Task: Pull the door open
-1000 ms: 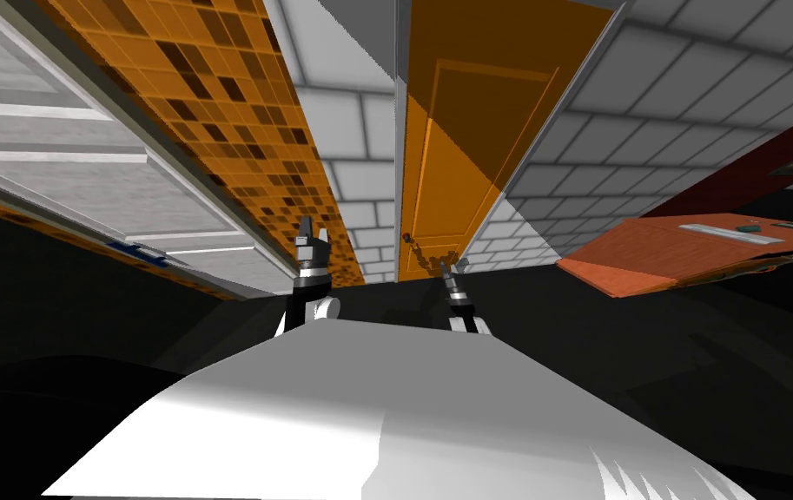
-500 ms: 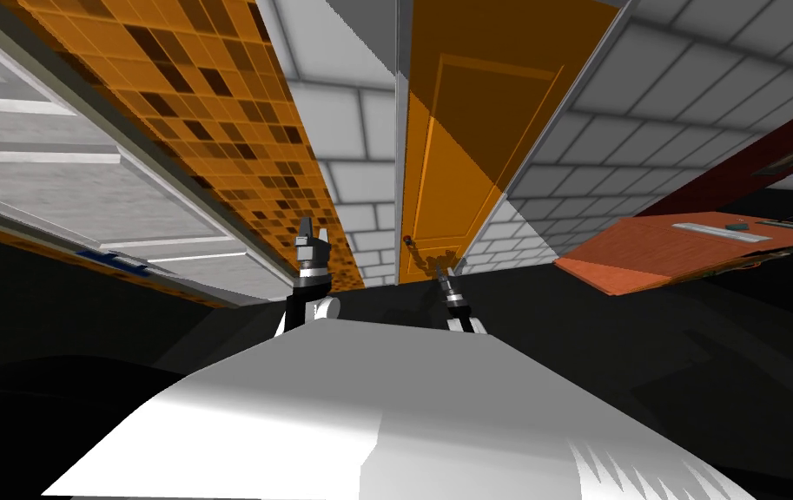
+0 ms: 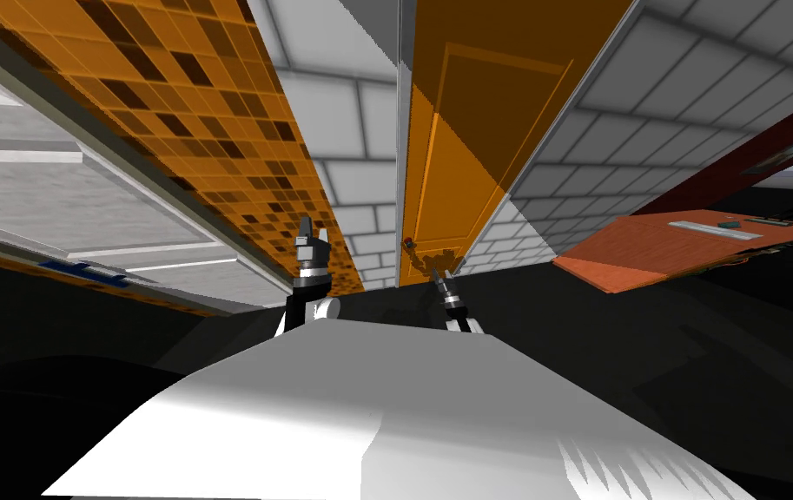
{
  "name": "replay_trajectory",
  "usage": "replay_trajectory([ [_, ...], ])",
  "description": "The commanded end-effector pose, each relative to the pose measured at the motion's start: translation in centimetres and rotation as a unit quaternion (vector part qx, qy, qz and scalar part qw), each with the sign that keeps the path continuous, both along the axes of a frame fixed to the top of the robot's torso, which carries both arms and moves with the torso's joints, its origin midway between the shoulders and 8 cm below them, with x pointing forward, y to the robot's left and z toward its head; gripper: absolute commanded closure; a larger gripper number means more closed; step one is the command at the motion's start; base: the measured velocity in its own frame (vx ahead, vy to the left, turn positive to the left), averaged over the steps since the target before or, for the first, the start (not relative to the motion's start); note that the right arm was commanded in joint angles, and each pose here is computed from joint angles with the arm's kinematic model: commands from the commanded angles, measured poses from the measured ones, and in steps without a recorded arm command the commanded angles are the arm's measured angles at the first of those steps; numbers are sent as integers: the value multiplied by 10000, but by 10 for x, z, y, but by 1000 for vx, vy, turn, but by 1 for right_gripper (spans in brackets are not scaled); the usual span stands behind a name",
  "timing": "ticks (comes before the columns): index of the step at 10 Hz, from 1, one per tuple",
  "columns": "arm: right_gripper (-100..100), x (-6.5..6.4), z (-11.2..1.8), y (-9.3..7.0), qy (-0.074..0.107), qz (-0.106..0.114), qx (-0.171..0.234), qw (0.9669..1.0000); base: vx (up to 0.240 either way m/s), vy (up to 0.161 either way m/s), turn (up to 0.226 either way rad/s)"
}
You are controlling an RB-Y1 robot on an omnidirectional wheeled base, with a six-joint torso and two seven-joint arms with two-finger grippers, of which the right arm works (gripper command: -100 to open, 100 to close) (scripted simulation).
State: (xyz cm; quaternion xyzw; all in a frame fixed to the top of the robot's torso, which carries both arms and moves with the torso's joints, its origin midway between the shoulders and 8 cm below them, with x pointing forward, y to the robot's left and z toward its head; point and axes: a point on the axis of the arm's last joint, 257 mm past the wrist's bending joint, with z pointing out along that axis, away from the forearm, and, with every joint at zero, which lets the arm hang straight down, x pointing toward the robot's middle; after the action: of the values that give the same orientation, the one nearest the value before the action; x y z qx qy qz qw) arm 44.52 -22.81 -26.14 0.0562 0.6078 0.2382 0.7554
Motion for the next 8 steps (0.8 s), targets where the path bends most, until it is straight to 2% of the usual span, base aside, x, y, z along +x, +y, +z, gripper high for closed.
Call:
replay_trajectory([
  [1,-100,1,-10,4,53,9,-172,9998,90,65,-38],
  [8,-100,-1,-47,17,261,90,-823,9962,89,57,-45],
])
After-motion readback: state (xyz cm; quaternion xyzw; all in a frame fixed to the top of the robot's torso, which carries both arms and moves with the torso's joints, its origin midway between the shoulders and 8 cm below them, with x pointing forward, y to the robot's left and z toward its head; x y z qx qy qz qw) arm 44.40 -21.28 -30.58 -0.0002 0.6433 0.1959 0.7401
